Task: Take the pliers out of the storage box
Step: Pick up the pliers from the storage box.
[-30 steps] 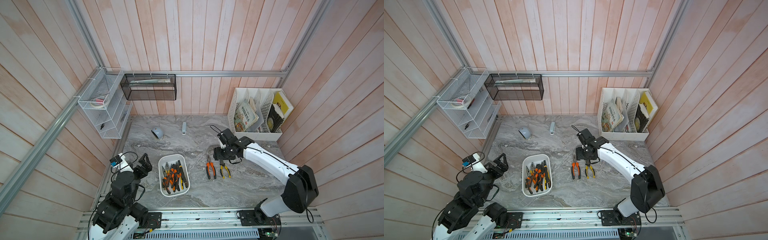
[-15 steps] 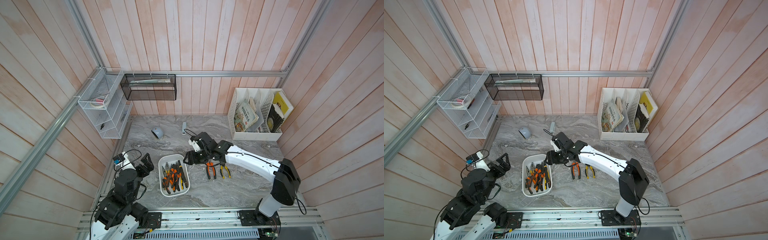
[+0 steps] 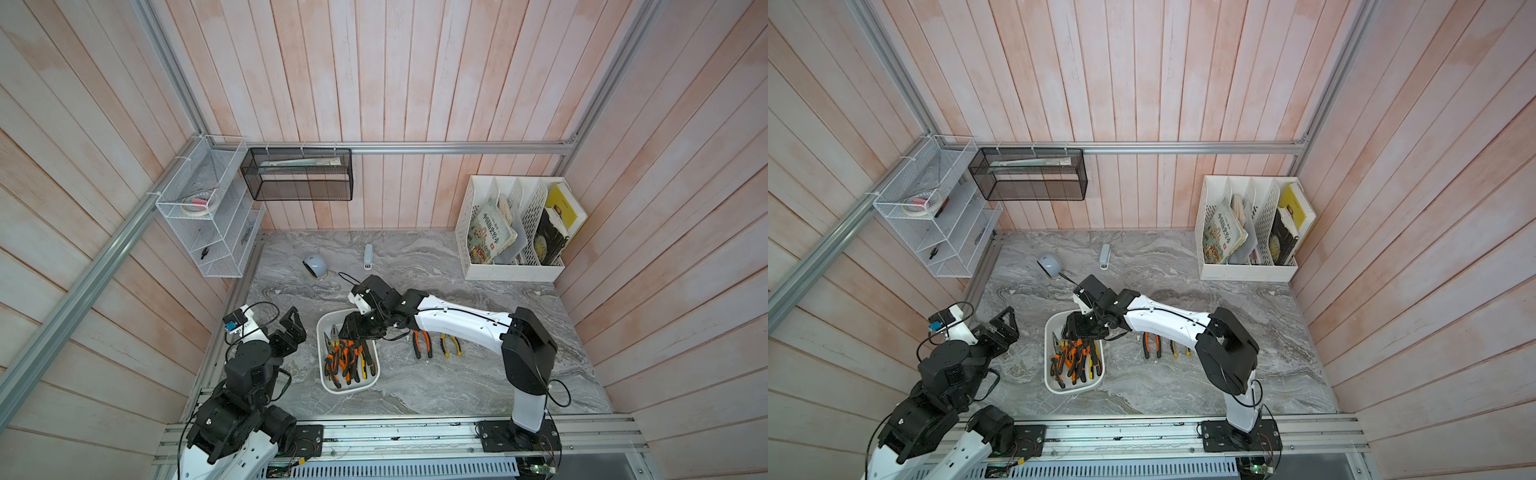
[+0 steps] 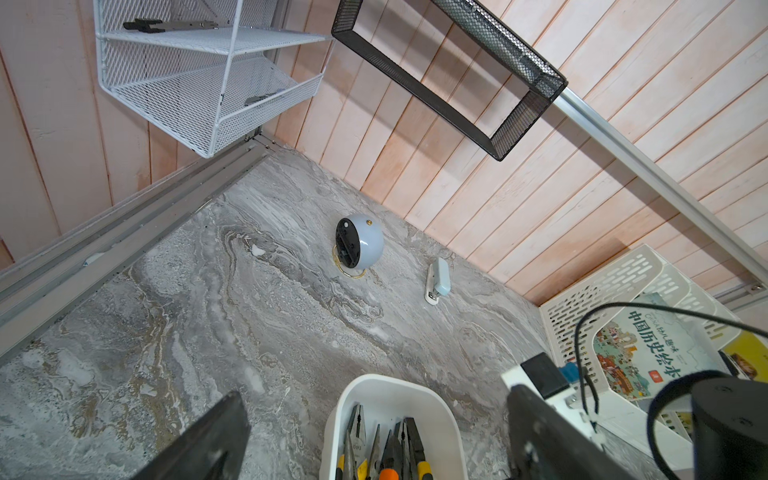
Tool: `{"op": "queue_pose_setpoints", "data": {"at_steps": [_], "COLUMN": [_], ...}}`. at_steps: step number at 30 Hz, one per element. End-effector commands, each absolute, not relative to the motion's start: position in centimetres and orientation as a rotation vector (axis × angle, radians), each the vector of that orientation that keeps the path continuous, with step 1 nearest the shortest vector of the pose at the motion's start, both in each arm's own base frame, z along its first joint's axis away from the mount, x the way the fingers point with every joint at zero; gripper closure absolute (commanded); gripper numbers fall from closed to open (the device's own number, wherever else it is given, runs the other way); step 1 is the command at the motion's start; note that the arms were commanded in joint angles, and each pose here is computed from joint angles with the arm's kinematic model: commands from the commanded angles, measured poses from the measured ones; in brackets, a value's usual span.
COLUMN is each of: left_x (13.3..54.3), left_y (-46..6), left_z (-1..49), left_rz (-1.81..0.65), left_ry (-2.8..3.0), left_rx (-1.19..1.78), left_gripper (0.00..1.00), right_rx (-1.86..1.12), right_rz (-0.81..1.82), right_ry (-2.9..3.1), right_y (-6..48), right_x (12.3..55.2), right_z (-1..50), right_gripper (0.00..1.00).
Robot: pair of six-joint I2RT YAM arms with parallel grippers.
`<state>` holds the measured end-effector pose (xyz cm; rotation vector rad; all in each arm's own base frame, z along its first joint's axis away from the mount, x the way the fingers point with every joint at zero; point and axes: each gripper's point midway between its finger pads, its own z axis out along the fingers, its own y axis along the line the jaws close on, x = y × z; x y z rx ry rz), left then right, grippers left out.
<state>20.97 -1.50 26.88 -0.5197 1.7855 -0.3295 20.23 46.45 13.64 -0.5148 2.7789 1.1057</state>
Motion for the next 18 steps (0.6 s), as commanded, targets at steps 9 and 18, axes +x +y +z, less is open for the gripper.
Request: {"op": "queue_pose_setpoints", "data": {"at_steps": [9, 18], "left_x": [20.9, 21.2], "left_y": [-1.9, -2.4], "left_z": [26.9, 26.5], "left_rz": [-0.347, -0.344], "left_ry": [1.786, 1.812], "left_rx": [-0.489, -0.472], "left_gripper": [0.0, 0.0], "right_rx": [-0.55, -0.558], "right_rz": [1.085, 1.038], "right_ry": [2.875, 2.941], "right_y": [48.7, 48.8], "right_x": [18.1, 16.9], "right_z": [10.9, 8.4], "right_gripper": [0.46, 0.51]}}
